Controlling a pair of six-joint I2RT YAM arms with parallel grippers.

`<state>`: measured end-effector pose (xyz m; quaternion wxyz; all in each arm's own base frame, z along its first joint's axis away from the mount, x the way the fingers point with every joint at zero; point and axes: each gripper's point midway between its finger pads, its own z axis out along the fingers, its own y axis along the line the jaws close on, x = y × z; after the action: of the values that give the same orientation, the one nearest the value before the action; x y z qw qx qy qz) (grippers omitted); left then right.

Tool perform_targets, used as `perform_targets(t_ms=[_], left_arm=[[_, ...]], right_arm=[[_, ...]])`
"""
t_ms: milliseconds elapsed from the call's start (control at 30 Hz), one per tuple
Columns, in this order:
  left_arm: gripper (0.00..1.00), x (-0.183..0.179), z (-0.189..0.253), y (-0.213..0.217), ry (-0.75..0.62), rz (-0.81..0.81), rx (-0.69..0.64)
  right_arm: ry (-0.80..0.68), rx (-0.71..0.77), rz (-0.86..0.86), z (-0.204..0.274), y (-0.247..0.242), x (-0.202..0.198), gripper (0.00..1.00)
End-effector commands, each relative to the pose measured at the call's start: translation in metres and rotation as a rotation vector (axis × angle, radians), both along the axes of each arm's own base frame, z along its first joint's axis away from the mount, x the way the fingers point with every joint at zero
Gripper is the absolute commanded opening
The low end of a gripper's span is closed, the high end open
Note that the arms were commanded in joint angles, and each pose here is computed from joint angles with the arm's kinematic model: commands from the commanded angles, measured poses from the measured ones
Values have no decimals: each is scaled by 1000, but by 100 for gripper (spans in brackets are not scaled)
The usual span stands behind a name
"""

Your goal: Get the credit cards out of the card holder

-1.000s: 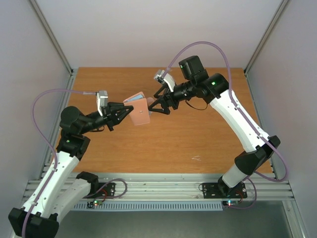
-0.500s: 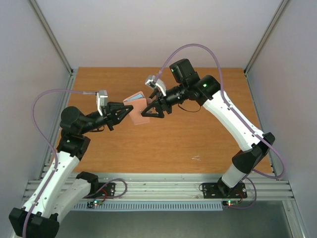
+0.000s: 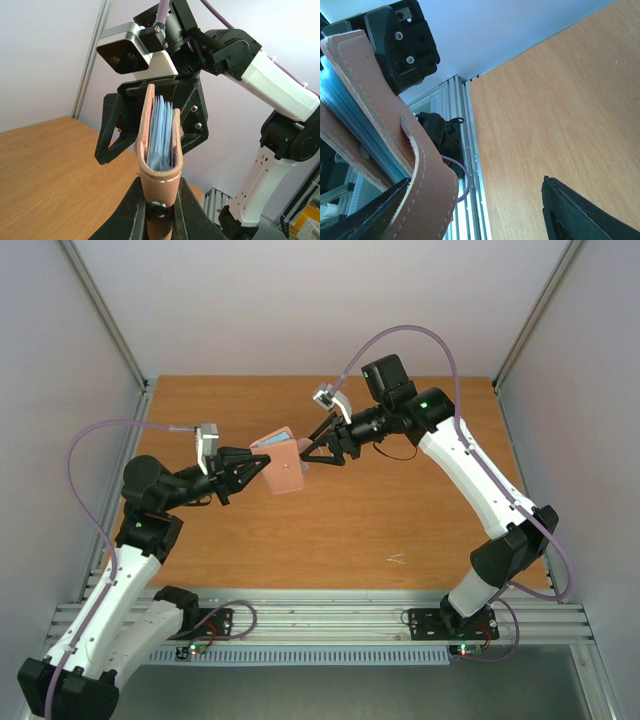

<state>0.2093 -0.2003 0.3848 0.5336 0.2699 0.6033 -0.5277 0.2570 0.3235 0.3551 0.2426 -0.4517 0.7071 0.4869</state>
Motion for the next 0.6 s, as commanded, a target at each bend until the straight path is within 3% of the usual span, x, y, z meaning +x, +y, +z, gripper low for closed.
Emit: perform_targets(t_ms=[0, 167, 367, 567], left_arm=[[0, -11, 18, 0, -100, -21, -26], [0, -11, 18, 0, -99, -23, -26], [0, -10, 18, 1, -95, -18, -25], [0, -8, 15, 0, -88, -17, -25]], right_arm=[[-7, -11, -10, 1, -1, -1, 68], [8, -10, 6, -2, 9, -2, 67], [64, 47, 112, 6, 16, -24, 77], [62, 42, 177, 9, 32, -44, 68]])
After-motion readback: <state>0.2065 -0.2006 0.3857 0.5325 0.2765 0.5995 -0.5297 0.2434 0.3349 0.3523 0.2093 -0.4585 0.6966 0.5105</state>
